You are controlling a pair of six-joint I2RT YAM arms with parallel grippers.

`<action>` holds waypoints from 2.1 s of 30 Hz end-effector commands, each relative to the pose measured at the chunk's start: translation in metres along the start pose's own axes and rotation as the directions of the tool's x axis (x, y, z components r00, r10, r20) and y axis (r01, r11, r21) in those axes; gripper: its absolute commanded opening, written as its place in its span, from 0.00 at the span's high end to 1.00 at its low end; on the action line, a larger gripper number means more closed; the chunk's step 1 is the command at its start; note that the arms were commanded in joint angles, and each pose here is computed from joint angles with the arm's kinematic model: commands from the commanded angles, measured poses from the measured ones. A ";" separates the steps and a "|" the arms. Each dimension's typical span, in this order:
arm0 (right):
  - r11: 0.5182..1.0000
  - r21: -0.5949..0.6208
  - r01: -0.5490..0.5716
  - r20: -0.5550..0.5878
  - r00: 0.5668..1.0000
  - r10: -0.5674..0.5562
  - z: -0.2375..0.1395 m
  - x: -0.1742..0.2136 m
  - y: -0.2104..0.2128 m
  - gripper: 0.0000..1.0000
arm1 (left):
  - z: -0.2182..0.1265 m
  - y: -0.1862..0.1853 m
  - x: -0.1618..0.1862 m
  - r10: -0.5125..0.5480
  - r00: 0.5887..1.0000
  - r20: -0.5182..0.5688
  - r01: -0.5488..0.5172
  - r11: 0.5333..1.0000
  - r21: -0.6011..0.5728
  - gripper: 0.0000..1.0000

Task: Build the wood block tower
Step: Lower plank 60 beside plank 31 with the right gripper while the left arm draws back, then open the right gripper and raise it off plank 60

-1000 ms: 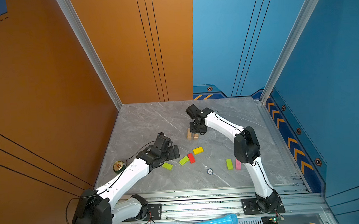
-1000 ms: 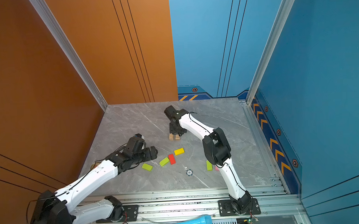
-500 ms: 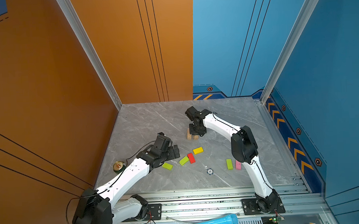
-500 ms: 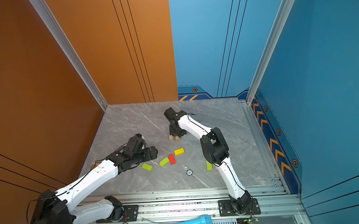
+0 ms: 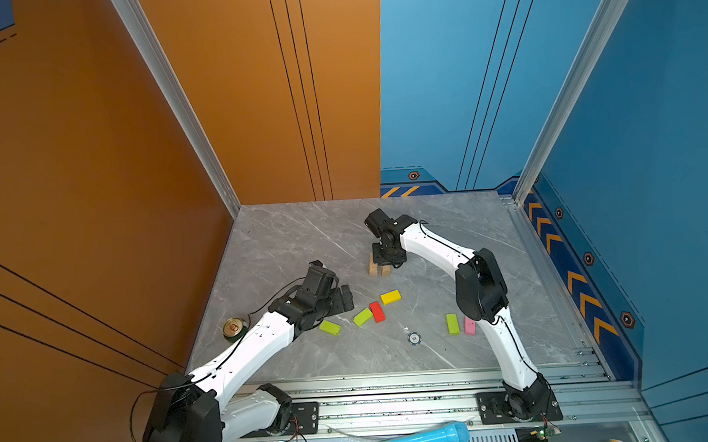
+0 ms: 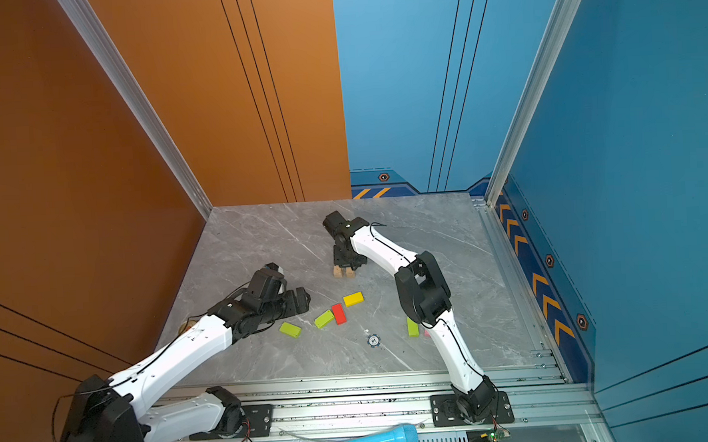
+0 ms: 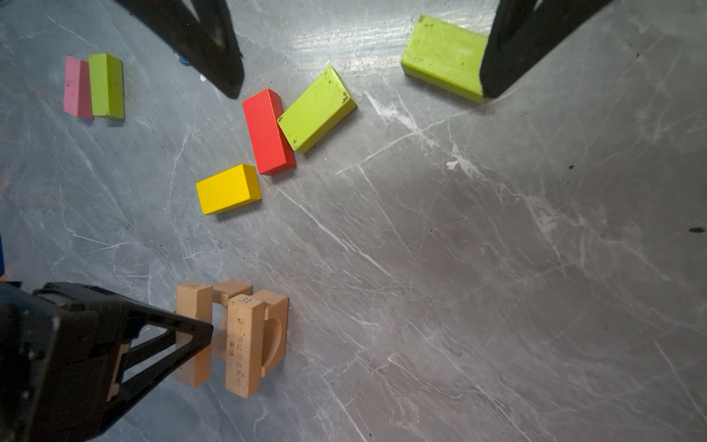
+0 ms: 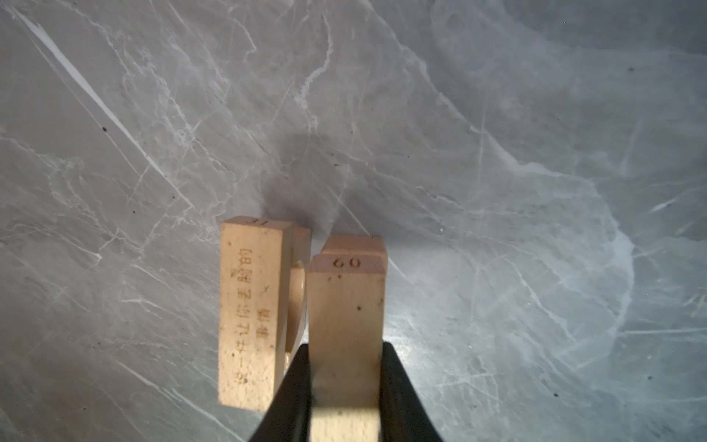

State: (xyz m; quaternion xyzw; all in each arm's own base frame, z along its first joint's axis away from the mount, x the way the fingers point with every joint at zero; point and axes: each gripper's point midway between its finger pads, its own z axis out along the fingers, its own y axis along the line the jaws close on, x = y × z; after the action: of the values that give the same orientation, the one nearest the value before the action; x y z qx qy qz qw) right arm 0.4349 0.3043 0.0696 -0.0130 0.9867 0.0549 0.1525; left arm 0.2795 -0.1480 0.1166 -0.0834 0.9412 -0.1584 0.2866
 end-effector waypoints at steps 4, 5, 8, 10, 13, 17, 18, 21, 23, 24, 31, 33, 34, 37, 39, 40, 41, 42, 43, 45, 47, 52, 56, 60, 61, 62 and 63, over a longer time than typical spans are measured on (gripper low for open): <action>1.000 0.004 -0.002 -0.025 1.000 0.002 0.005 0.002 -0.001 0.72 | -0.002 -0.001 -0.005 -0.001 1.000 0.009 0.001 1.000 0.014 0.02; 1.000 0.007 -0.001 -0.026 1.000 0.001 0.005 0.002 -0.002 0.72 | -0.002 -0.001 -0.005 -0.002 1.000 0.009 0.001 1.000 0.013 0.02; 1.000 0.011 -0.001 -0.029 1.000 0.001 0.007 0.003 -0.002 0.72 | -0.003 -0.001 -0.005 -0.003 1.000 0.011 0.002 1.000 0.014 0.02; 1.000 0.010 -0.002 -0.030 1.000 0.002 0.007 0.003 -0.003 0.72 | -0.003 -0.002 -0.005 -0.004 1.000 0.010 0.004 1.000 0.016 0.02; 1.000 0.011 -0.005 -0.032 0.999 0.005 0.008 0.003 -0.003 0.70 | -0.003 -0.001 -0.004 -0.004 1.000 0.009 0.004 1.000 0.013 0.02; 1.000 0.012 -0.007 -0.035 0.999 0.008 0.009 0.003 -0.004 0.69 | -0.003 0.000 -0.004 -0.005 1.000 0.010 0.005 1.000 0.013 0.02; 1.000 0.012 -0.006 -0.034 0.999 0.007 0.009 0.004 -0.004 0.68 | -0.003 0.000 -0.004 -0.006 1.000 0.010 0.006 1.000 0.015 0.02; 1.000 0.011 -0.010 -0.036 0.999 0.010 0.010 0.003 -0.004 0.68 | -0.003 0.000 -0.005 -0.007 1.000 0.011 0.007 1.000 0.014 0.02; 1.000 0.011 -0.011 -0.036 0.999 0.011 0.010 0.003 -0.004 0.67 | -0.003 0.000 -0.005 -0.006 1.000 0.011 0.006 1.000 0.013 0.02; 1.000 0.012 -0.011 -0.035 0.999 0.011 0.010 0.003 -0.004 0.67 | -0.003 0.000 -0.005 -0.007 1.000 0.011 0.007 1.000 0.013 0.02; 1.000 0.011 -0.015 -0.035 0.999 0.015 0.010 0.002 -0.005 0.67 | -0.003 0.001 -0.005 -0.008 1.000 0.011 0.008 1.000 0.013 0.02; 1.000 0.006 -0.014 -0.034 0.999 0.014 0.009 0.002 -0.004 0.66 | -0.003 0.000 -0.005 -0.008 1.000 0.011 0.008 1.000 0.014 0.02; 1.000 0.004 -0.015 -0.034 0.999 0.016 0.009 0.001 -0.004 0.65 | -0.003 0.001 -0.005 -0.008 1.000 0.012 0.008 1.000 0.014 0.02; 1.000 -0.011 -0.013 -0.023 1.000 0.013 0.002 -0.001 -0.001 0.58 | -0.004 0.000 -0.006 -0.009 1.000 0.016 0.009 1.000 0.015 0.02; 1.000 -0.025 -0.014 -0.013 1.000 0.013 -0.004 -0.004 0.001 0.55 | -0.006 0.000 -0.007 -0.010 1.000 0.019 0.009 1.000 0.017 0.02; 0.999 -0.033 -0.013 -0.007 1.000 0.013 -0.007 -0.005 0.002 0.53 | -0.006 0.000 -0.007 -0.010 1.000 0.019 0.010 1.000 0.016 0.02; 0.999 -0.039 -0.014 -0.002 1.000 0.014 -0.010 -0.006 0.004 0.51 | -0.006 -0.001 -0.008 -0.010 1.000 0.021 0.009 1.000 0.019 0.02; 0.999 -0.045 -0.012 0.004 1.000 0.012 -0.014 -0.008 0.005 0.50 | -0.007 -0.001 -0.008 -0.009 1.000 0.022 0.009 1.000 0.020 0.02; 0.999 -0.048 -0.013 0.013 1.000 0.014 -0.018 -0.009 0.005 0.50 | -0.007 -0.001 -0.008 -0.009 1.000 0.023 0.009 1.000 0.022 0.02; 0.999 -0.052 -0.014 0.030 0.999 0.015 -0.026 -0.013 0.005 0.49 | -0.009 -0.002 -0.010 -0.008 1.000 0.029 0.008 1.000 0.026 0.02; 0.998 -0.054 -0.015 0.048 0.999 0.018 -0.034 -0.016 0.005 0.48 | -0.011 -0.003 -0.011 -0.007 0.999 0.031 0.006 1.000 0.027 0.02; 0.998 -0.058 -0.017 0.075 0.997 0.021 -0.050 -0.019 0.003 0.45 | -0.015 -0.006 -0.013 -0.008 0.999 0.040 0.007 0.999 0.042 0.01; 0.999 -0.052 -0.012 0.094 0.995 0.017 -0.060 -0.018 0.003 0.37 | -0.019 -0.006 -0.012 -0.004 0.999 0.047 0.002 0.999 0.050 0.01; 0.999 -0.039 -0.017 0.104 0.994 0.021 -0.065 -0.015 0.004 0.11 | -0.024 -0.006 -0.012 -0.003 0.998 0.060 0.000 0.998 0.055 0.01; 0.999 -0.034 -0.022 0.105 0.994 0.025 -0.065 -0.014 0.005 0.04 | -0.026 -0.005 -0.012 -0.004 0.998 0.064 0.001 0.998 0.056 0.01; 0.999 -0.030 -0.025 0.103 0.994 0.028 -0.065 -0.013 0.005 0.00 | -0.026 -0.005 -0.012 -0.004 0.998 0.067 0.001 0.998 0.057 0.01; 0.999 -0.024 -0.028 0.099 0.995 0.030 -0.064 -0.011 0.006 0.00 | -0.027 -0.004 -0.012 -0.006 0.998 0.070 0.002 0.998 0.058 0.02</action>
State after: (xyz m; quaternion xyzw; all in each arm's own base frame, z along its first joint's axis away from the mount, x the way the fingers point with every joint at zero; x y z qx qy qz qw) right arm 0.4341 0.3085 0.1322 -0.0044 0.9753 0.0897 0.2020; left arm 0.2794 -0.1441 0.1447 -0.0886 0.9241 -0.1824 0.3239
